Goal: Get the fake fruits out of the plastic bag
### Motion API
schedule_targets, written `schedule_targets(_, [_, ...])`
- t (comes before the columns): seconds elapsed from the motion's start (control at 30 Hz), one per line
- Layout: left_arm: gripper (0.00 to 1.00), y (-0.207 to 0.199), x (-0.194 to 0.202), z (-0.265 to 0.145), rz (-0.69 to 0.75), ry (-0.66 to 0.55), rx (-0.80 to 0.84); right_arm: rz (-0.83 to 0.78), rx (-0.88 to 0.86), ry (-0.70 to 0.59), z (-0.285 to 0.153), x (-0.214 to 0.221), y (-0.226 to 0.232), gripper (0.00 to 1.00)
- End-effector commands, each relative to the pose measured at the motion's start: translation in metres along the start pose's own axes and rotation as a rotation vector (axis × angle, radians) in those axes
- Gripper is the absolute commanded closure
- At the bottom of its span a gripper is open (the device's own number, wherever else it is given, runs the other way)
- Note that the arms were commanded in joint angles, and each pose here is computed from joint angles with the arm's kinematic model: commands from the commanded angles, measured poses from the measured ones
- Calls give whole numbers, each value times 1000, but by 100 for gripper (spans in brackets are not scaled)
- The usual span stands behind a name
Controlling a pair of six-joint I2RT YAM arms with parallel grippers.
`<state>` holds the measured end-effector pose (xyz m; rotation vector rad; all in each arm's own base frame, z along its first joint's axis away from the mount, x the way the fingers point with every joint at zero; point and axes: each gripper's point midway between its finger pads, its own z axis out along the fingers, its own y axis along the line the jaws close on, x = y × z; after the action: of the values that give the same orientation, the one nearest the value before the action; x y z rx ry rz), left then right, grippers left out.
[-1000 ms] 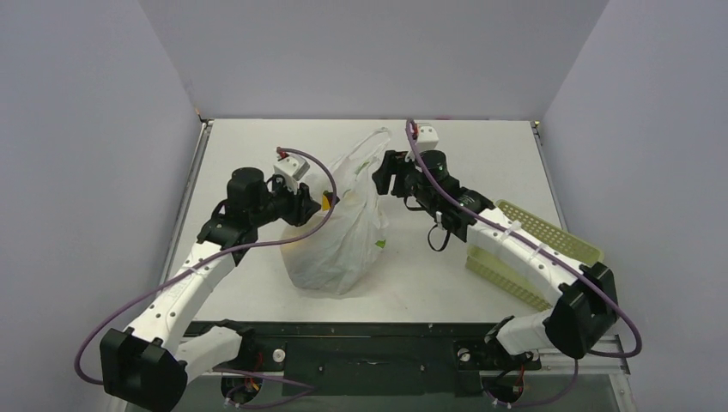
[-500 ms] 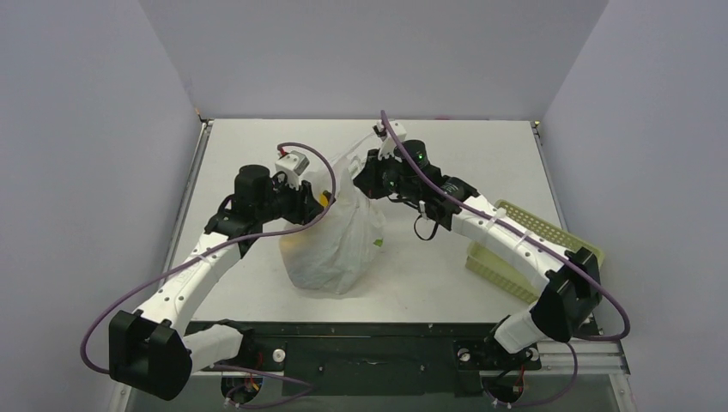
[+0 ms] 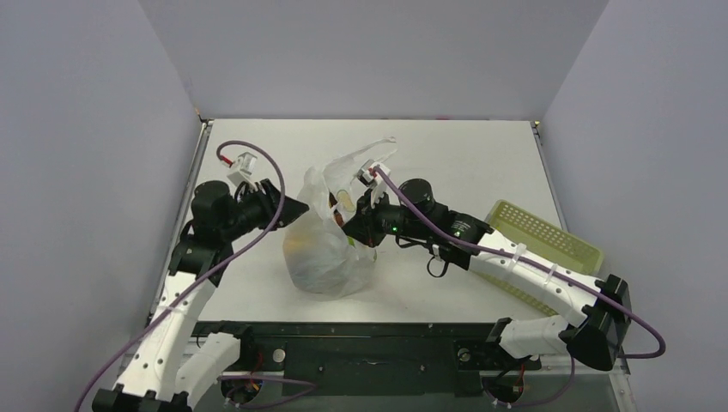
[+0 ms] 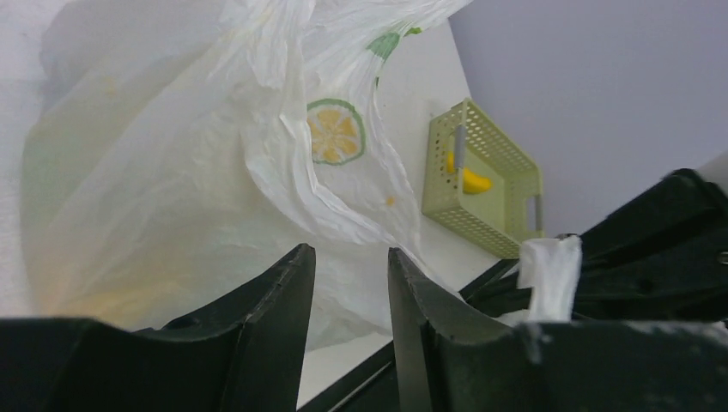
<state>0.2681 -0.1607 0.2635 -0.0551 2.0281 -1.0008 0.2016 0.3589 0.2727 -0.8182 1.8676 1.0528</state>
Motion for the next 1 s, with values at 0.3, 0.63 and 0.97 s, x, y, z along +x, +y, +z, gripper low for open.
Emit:
schedule_targets(0.3, [49, -2, 13, -25, -508, -158, -95, -196, -134, -21, -25, 19, 40, 100])
schedule_targets(0.63, [42, -23, 32, 28, -443, -43, -223, -289, -147, -12, -32, 18, 56, 100])
schedule_targets(0.97, [68, -21, 19, 55, -264, 36, -243, -423, -75, 48, -32, 28, 70, 100])
